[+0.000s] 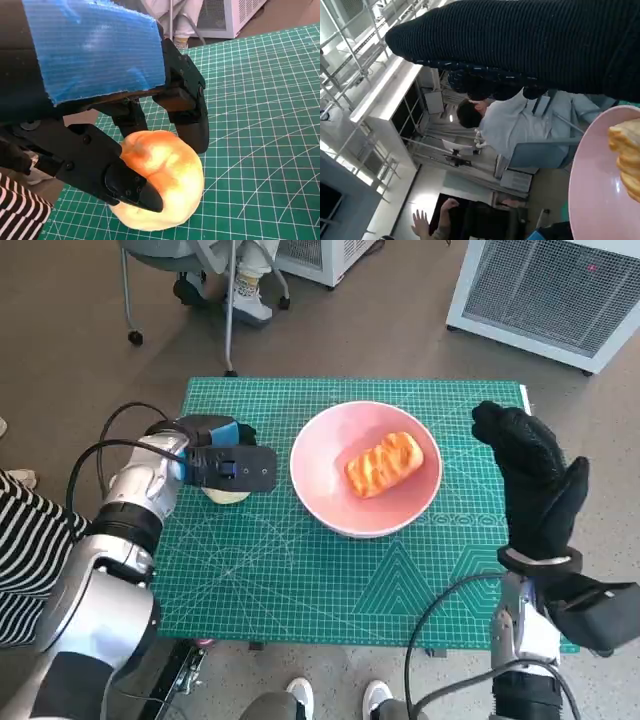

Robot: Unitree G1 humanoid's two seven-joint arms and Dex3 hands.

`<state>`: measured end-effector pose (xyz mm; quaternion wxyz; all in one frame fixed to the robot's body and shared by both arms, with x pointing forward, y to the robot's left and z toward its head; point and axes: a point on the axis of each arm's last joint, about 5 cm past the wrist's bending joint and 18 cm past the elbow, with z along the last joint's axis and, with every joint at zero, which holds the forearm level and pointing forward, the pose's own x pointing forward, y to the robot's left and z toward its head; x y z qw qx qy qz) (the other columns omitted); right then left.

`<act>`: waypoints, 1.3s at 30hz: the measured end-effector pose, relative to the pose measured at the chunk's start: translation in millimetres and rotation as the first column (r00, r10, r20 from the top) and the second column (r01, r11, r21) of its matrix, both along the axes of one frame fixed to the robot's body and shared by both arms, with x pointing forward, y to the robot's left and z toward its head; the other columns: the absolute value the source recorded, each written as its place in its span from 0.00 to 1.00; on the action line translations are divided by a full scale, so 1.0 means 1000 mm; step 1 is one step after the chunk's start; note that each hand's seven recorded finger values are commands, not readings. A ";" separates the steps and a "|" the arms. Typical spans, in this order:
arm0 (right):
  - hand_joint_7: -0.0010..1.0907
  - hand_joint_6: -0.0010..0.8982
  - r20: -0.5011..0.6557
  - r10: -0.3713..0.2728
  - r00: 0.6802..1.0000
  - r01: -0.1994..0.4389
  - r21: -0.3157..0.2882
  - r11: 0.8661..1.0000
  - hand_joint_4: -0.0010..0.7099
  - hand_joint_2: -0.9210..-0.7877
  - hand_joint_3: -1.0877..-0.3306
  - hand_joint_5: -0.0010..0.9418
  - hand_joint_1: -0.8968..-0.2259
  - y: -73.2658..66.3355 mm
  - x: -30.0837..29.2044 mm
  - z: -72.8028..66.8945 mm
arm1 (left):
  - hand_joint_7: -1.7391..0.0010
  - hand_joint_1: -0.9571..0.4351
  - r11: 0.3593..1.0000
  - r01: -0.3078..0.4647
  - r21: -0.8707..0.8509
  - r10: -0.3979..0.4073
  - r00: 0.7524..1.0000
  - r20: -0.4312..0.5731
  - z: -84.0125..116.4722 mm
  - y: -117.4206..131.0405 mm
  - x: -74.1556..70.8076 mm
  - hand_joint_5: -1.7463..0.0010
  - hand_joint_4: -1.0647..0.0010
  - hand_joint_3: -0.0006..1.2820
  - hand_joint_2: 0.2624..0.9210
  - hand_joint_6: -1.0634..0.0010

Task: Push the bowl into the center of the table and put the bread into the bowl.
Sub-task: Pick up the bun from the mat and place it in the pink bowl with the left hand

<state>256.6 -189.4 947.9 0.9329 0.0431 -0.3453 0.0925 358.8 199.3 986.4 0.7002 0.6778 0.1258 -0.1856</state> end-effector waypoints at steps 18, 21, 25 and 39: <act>0.41 0.10 0.002 0.005 1.000 -0.005 -0.001 1.000 0.27 0.00 0.46 0.00 0.32 0.001 -0.0001 0.001 | 0.38 0.69 0.985 0.093 -0.145 -0.074 0.988 0.134 0.034 -0.001 0.005 0.35 0.32 0.02 1.00 0.35; 0.41 0.10 0.003 0.006 1.000 -0.006 -0.001 1.000 0.27 0.00 0.46 0.00 0.32 0.001 -0.0002 0.001 | 0.35 0.69 0.971 0.153 -0.181 -0.114 0.971 0.208 0.047 -0.003 0.005 0.38 0.30 0.01 1.00 0.36; 0.41 0.10 0.003 0.006 1.000 -0.006 -0.002 1.000 0.27 0.00 0.46 0.00 0.32 0.001 -0.0004 0.001 | 0.33 0.69 0.943 0.247 -0.224 -0.169 0.933 0.318 0.066 -0.008 0.003 0.41 0.28 0.01 1.00 0.36; 0.41 0.10 -0.001 0.005 1.000 -0.005 -0.002 1.000 0.27 0.00 0.46 0.00 0.32 0.001 -0.0010 0.000 | 0.35 0.69 0.828 0.504 -0.247 -0.320 0.786 0.529 0.101 -0.027 -0.020 0.39 0.25 0.01 0.99 0.37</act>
